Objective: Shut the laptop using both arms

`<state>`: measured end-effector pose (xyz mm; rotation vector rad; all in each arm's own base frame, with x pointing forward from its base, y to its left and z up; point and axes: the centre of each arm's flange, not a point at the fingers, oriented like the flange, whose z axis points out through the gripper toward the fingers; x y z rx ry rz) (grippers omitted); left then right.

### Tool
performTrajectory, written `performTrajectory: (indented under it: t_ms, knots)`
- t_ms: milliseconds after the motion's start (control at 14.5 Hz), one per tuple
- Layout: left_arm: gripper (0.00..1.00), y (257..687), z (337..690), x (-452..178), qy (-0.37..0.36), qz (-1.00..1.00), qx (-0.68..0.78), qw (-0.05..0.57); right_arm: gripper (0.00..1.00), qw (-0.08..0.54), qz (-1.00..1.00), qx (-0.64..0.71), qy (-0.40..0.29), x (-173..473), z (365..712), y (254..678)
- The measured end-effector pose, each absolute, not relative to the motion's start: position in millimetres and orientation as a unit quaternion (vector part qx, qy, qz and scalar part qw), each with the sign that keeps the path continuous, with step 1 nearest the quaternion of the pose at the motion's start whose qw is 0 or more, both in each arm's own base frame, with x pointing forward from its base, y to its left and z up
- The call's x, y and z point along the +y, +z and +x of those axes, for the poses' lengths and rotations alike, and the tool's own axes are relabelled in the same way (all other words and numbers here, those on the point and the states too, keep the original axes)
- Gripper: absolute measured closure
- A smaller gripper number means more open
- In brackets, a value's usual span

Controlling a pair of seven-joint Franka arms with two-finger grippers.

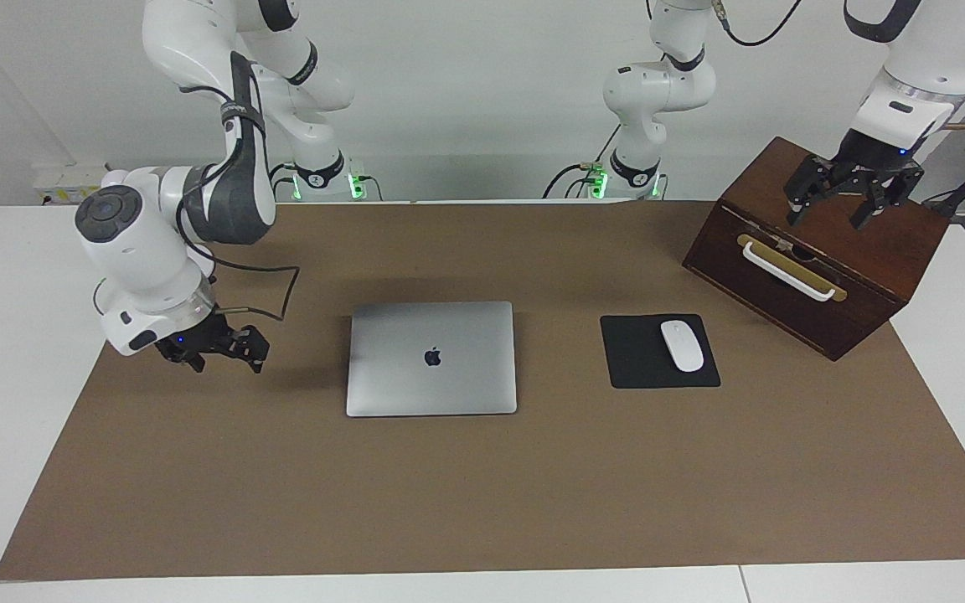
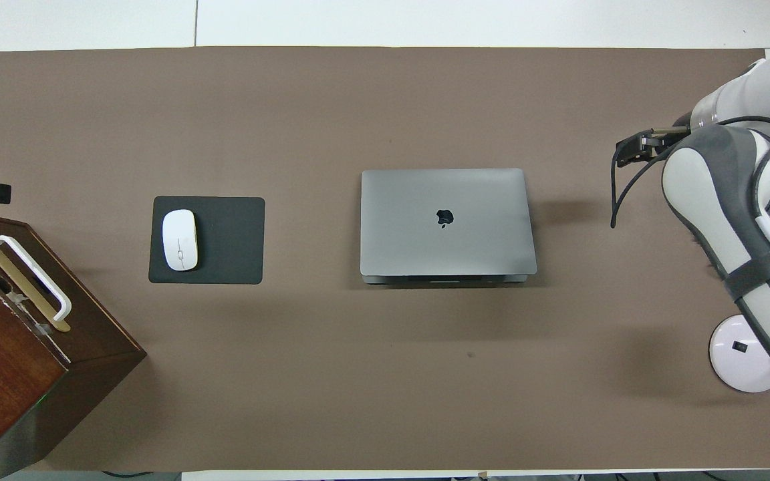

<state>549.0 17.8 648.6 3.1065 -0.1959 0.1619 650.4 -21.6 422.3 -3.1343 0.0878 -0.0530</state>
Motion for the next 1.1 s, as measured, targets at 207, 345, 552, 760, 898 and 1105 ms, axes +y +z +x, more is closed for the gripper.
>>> performTrajectory:
  t_ms: [207,345,552,760,898,1105]
  knots:
    - [0.0,649,549,18,0.052,0.997,-0.063,0.012,0.0,0.003,-0.999,0.028,-0.019,-22,651,424]
    - [0.0,649,549,18,0.052,0.997,-0.063,0.012,0.0,0.003,-0.999,0.028,-0.022,-22,651,426]
    - [0.0,649,549,18,0.052,0.997,-0.063,0.012,0.0,0.003,-0.999,0.028,-0.025,-22,651,429]
    - [0.0,649,549,18,0.052,0.997,-0.063,0.012,0.0,0.002,-0.999,0.029,-0.03,-23,651,434]
    - [0.0,649,549,18,0.052,0.997,-0.063,0.012,0.0,0.002,-0.999,0.03,-0.031,-25,651,436]
    - [0.0,649,549,17,0.052,0.997,-0.063,0.012,0.0,0.002,-0.999,0.03,-0.031,-25,651,436]
